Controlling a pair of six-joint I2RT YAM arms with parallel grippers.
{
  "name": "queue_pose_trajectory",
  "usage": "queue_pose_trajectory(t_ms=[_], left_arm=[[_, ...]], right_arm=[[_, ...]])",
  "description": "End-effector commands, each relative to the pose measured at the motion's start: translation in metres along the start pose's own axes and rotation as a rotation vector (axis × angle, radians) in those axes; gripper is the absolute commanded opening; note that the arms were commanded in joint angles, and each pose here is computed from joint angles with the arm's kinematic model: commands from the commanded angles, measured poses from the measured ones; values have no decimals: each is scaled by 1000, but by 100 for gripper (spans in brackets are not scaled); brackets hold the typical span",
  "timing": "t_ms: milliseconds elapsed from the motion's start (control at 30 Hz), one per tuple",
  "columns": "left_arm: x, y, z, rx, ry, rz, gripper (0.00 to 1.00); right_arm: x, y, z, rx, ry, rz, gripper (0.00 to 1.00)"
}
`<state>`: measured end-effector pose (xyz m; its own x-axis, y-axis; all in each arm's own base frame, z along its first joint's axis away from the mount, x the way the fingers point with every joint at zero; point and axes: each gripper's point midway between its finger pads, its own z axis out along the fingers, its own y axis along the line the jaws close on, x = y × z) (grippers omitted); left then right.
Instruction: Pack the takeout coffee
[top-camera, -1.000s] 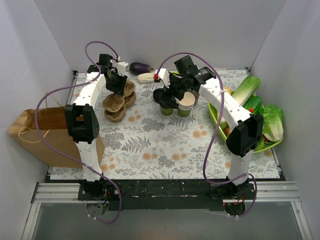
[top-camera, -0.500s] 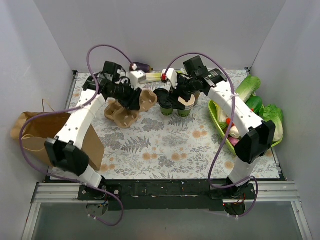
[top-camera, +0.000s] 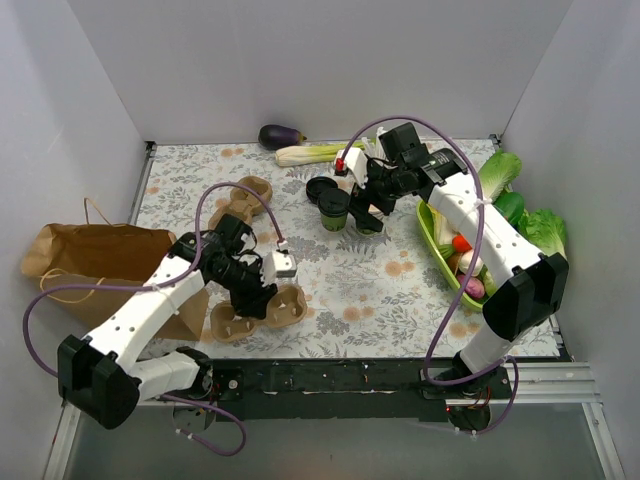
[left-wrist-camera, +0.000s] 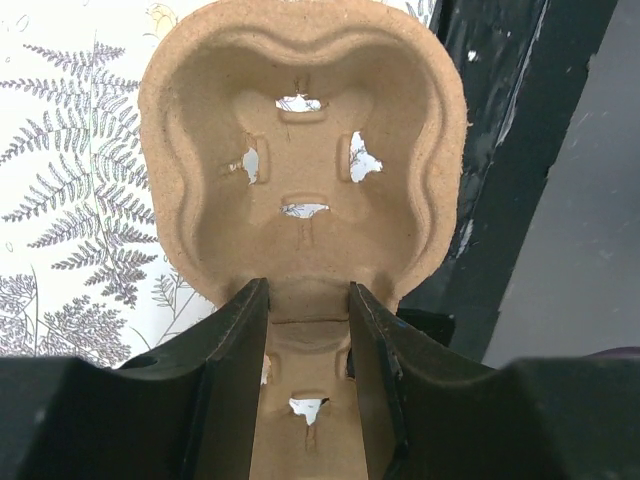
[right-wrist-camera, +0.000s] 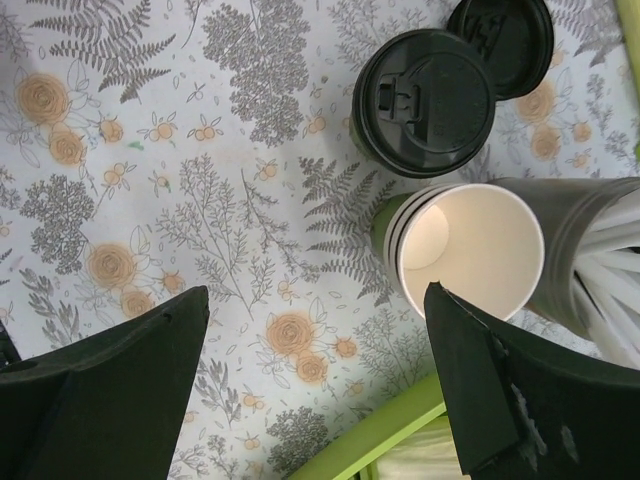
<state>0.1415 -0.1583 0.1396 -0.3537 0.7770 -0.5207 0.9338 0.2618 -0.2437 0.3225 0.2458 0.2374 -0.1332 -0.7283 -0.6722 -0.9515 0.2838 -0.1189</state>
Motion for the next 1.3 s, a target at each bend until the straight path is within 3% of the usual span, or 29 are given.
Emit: queue_pose_trajectory(t_ms=[0, 300, 333, 367, 467, 667, 800, 833, 900, 933, 1000, 1033, 1067, 1267], left_arm=[[-1, 6, 10, -23, -56, 220, 2], [43, 8, 49, 5, -5, 400, 6], [43, 8, 50, 4, -10, 404, 13], [43, 7, 50, 6, -13, 409, 38], [25, -6, 34, 26, -72, 371, 61], [-70, -35, -66, -105, -337, 291, 77], [-126, -13, -164, -496, -554, 173, 80], [-150, -11, -209, -623, -673, 184, 82], [-148, 15, -269, -884, -755, 45, 85], [-157, 17, -314, -1020, -868, 18, 92], [-145, 26, -368, -1246, -956, -98, 98], [-146, 24, -386, -1298, -990, -111, 98], [-144, 16, -412, -1359, -1031, -128, 98], [-125, 1, -444, -1457, -1044, -197, 98]], right_arm=[[3, 7, -13, 6, -4, -2, 96], [8, 10, -19, 11, 20, -5, 96], [8, 11, -20, 7, 21, -9, 96], [1, 11, -24, 5, 2, -17, 96], [-12, 9, -29, 11, -25, 16, 98], [-74, 5, -33, -35, -209, 129, 98], [-134, 3, -21, -32, -331, 154, 98], [-169, 16, -14, -43, -371, 82, 98], [-197, 31, -1, -61, -406, 46, 98], [-214, 52, 15, -94, -420, 23, 98], [-234, 65, 28, -86, -449, 16, 98], [-242, 86, 51, -128, -438, 9, 98], [-265, 90, 38, -108, -505, -15, 98], [-331, 142, 40, -101, -699, -34, 98]])
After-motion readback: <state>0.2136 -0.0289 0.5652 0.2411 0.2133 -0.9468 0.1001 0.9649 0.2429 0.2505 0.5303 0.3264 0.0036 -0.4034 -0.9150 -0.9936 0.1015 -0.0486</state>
